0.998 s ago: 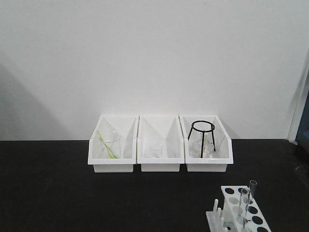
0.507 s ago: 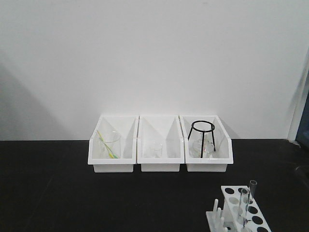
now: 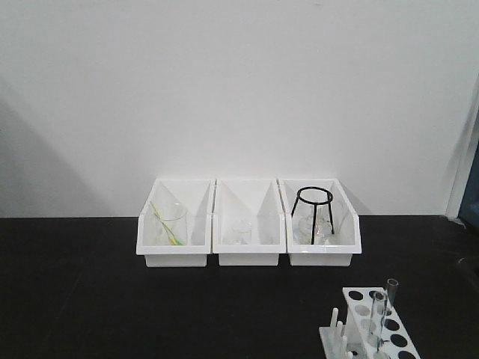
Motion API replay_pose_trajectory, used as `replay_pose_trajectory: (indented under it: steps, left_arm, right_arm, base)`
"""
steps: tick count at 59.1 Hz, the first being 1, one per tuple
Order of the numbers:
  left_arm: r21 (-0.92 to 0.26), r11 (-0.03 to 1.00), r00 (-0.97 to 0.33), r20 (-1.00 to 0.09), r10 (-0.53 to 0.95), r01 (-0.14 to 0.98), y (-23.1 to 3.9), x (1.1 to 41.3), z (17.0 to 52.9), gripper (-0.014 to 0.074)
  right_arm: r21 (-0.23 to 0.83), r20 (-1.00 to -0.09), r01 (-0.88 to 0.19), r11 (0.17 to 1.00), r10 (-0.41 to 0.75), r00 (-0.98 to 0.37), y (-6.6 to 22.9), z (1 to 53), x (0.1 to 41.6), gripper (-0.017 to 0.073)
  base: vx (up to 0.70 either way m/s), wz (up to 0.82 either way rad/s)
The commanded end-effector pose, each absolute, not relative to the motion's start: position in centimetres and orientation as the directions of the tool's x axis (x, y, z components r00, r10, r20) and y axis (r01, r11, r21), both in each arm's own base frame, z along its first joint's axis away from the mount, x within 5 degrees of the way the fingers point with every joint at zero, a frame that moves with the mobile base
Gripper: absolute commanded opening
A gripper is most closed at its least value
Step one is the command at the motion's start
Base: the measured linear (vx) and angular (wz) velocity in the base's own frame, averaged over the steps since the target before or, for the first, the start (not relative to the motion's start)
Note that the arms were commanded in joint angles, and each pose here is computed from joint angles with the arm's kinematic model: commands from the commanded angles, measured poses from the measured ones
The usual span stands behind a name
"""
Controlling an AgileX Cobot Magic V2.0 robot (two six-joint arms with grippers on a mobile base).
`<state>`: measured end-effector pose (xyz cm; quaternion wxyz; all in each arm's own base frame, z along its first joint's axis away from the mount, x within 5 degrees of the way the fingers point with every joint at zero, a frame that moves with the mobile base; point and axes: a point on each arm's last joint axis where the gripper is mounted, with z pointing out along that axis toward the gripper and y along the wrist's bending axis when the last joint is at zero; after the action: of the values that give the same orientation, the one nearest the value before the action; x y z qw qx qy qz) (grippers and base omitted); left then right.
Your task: Flip and reinsert test tube from rack
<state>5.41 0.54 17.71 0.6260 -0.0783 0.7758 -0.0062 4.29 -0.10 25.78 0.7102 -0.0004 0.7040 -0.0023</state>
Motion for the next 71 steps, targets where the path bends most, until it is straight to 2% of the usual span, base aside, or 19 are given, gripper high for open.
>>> replay_pose_trajectory:
  steps: [1, 15, 29, 71]
  left_arm:
    - [-0.114, 0.989, -0.109, -0.986, -0.124, -0.091, 0.5, 5.5, 18.6, -0.0006]
    - [-0.114, 0.989, -0.111, -0.986, -0.124, -0.092, 0.5, 5.5, 18.5, -0.0006]
    - [-0.114, 0.989, -0.11, -0.986, -0.124, -0.091, 0.5, 5.5, 18.6, -0.0006]
    - [-0.114, 0.989, -0.11, -0.986, -0.124, -0.091, 0.5, 5.5, 18.6, -0.0006]
  right_arm:
    - [0.001, -0.991, -0.01, 1.0, 0.002, 0.134, 0.0, 25.0, 4.4, -0.0012]
    - [-0.079, -0.993, -0.122, 0.989, -0.068, 0.097, 0.7, 21.0, 5.4, -0.0012]
    - [-0.039, -0.994, -0.065, 0.997, -0.032, 0.108, 0.4, 20.6, 5.5, -0.0012]
    - [-0.041, -0.994, -0.065, 0.997, -0.034, 0.105, 0.4, 20.6, 5.6, -0.0012]
  base:
    - [0.0, 0.0]
    - [0.0, 0.0]
    - [0.0, 0.0]
    - [0.0, 0.0]
